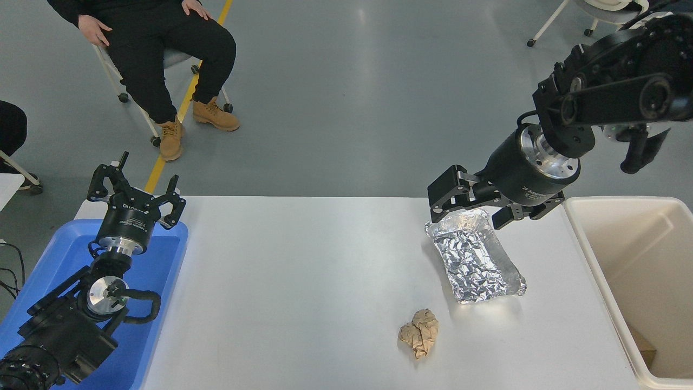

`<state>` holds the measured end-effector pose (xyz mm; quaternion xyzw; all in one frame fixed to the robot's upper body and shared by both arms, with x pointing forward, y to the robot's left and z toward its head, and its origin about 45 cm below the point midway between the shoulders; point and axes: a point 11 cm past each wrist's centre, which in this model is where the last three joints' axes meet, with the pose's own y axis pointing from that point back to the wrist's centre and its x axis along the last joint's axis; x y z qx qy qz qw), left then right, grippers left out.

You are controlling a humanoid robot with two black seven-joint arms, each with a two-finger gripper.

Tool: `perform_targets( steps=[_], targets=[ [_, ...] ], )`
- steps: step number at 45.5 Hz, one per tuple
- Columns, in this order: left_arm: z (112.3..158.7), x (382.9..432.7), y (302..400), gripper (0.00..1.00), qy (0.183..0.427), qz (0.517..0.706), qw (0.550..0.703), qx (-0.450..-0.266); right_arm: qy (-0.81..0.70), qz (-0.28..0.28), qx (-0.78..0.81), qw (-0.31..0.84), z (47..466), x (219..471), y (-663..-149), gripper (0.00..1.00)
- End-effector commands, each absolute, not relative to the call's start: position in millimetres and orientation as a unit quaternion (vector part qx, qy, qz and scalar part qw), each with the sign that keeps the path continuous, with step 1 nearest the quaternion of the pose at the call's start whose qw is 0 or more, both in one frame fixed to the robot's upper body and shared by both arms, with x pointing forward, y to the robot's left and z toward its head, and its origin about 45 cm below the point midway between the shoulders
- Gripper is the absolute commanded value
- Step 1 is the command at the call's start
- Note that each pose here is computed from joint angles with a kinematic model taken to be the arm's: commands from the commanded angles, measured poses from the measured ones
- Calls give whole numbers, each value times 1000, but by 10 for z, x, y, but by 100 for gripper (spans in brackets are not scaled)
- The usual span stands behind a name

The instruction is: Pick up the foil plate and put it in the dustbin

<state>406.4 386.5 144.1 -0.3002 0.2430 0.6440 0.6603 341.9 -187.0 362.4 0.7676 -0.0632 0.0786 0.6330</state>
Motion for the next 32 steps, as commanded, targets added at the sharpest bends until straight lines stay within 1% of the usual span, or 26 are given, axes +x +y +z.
perform_targets(
  steps=[1,4,6,7,32],
  targets=[
    [1442,4063,3867,99,243,644,660,-301,-64,81,767,633,3622,3423,-1859,100],
    [1450,4069,3866,99,242,644,660,-302,-65,80,768,632,3623,3424,-1855,100],
    [1444,4063,3868,99,242,645,659,-302,-66,81,768,632,3626,3431,-1848,100],
    [1450,4068,3866,99,242,644,660,-302,-64,81,767,633,3617,3422,-1844,100],
    [1450,4069,3866,99,242,644,660,-302,-64,83,766,634,3603,3448,-1831,100]
  ],
)
